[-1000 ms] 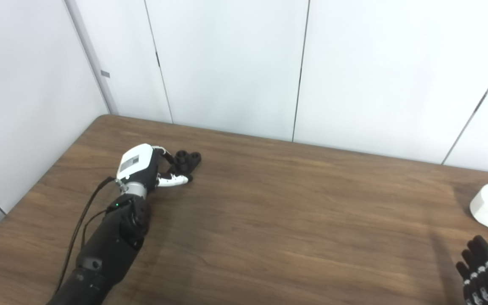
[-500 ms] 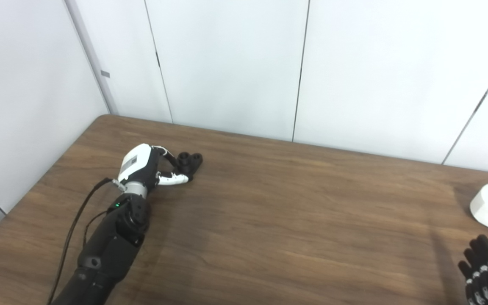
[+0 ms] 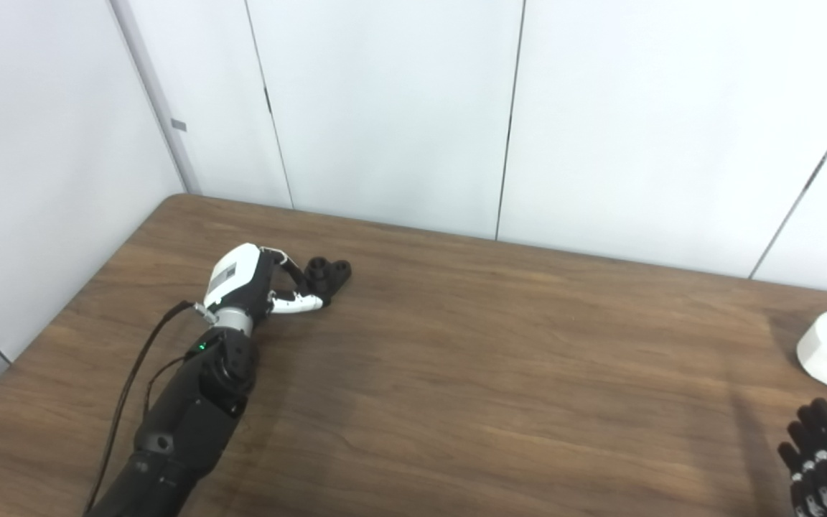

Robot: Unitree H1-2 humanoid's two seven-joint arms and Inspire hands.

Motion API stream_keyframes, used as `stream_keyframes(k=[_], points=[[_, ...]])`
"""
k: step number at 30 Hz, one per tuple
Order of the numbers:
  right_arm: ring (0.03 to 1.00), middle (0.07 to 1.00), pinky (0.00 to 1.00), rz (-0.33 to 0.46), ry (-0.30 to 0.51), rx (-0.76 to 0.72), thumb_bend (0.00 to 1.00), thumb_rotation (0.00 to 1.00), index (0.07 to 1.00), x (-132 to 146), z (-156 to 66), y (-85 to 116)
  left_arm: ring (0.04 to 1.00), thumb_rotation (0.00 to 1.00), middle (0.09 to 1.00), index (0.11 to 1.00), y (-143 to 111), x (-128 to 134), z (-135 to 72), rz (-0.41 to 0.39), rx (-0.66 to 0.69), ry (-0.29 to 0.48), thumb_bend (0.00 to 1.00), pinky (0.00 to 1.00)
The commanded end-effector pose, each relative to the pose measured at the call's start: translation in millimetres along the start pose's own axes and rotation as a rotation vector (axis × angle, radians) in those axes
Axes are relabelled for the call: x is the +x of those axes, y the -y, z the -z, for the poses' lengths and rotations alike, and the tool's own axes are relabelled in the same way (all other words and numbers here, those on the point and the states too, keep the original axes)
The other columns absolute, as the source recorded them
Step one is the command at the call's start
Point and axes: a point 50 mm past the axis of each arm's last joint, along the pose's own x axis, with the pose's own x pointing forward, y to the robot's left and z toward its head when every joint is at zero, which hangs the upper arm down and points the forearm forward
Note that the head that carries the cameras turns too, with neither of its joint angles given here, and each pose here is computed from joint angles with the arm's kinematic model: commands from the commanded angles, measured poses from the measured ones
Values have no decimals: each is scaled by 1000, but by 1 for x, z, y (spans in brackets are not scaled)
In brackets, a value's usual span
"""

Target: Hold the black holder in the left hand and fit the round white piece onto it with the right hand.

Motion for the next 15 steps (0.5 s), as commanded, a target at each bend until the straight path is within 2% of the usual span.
stream_keyframes(k=[1, 11, 15], points=[[1000, 1000, 1000, 9, -36, -27, 667, 1000, 1000, -40, 1, 6, 952, 38, 821, 487, -15, 7, -8, -18, 39, 27, 515, 1000], [1000, 1000, 1000, 13, -43, -26, 661, 1000, 995, -39, 2, 3, 947, 38, 819, 486, -18, -8, -16, 9, -10, 76, 515, 1000], [1000, 1000, 1000, 15, -44, -30, 663, 1000, 997, -39, 2, 3, 938, 41, 811, 486, -16, -22, -25, 38, -55, 98, 517, 896]])
